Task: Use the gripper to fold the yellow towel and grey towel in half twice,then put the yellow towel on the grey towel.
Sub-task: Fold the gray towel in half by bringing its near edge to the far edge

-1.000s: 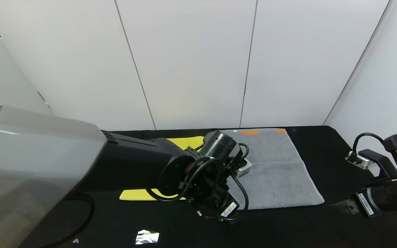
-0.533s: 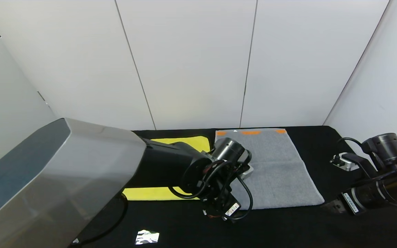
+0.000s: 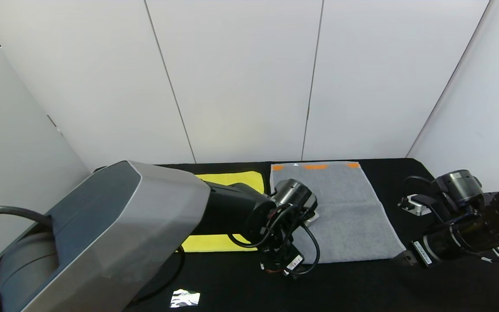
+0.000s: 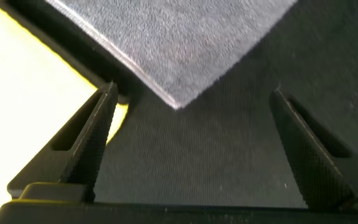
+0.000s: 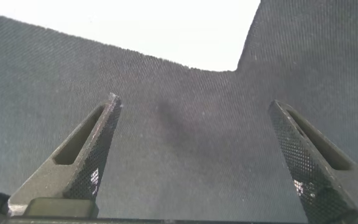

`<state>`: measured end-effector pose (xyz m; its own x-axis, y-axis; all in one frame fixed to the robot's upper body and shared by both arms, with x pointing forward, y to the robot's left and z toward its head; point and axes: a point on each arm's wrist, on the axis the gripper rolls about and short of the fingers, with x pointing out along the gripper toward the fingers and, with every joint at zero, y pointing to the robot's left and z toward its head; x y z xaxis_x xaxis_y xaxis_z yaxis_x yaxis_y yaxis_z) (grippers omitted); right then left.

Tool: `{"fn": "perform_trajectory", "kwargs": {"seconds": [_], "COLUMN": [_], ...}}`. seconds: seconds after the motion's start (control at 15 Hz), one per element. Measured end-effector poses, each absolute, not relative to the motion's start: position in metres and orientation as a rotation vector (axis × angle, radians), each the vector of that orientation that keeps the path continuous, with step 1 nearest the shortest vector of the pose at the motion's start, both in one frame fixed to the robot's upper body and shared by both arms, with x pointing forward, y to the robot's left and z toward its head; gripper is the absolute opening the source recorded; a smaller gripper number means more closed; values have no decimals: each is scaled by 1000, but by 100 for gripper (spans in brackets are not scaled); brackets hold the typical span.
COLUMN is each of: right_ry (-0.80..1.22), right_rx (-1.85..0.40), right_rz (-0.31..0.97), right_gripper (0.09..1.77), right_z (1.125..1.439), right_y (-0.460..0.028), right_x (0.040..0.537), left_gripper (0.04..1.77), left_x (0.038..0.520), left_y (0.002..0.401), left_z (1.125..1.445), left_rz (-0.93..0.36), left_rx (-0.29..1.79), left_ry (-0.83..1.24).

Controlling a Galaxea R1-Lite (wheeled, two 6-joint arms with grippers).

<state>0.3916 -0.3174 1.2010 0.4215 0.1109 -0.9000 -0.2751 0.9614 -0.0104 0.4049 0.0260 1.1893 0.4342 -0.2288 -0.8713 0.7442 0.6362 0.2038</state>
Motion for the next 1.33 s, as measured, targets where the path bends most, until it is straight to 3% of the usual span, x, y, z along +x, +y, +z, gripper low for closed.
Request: {"fn": "perform_trajectory", "kwargs": {"seconds": [1.0,1.13,1.33], "right_ry": [1126,1127,1128], "right_rx": [-157,-157,-158], "right_rz": [235,236,237], "right_gripper": [171,171,171], "right_z": [1196,1196,1195], "right_y": [-317,-317,-317], "right_x": [396,396,395], "left_gripper": [169,132,93], "left_x": [422,425,428], "left_y": [18,20,22], "left_z": [1168,1167,1167], "left_rz": [-632,-625,-618], "left_rx": [612,608,605], "left_ry": [955,956,959]}}
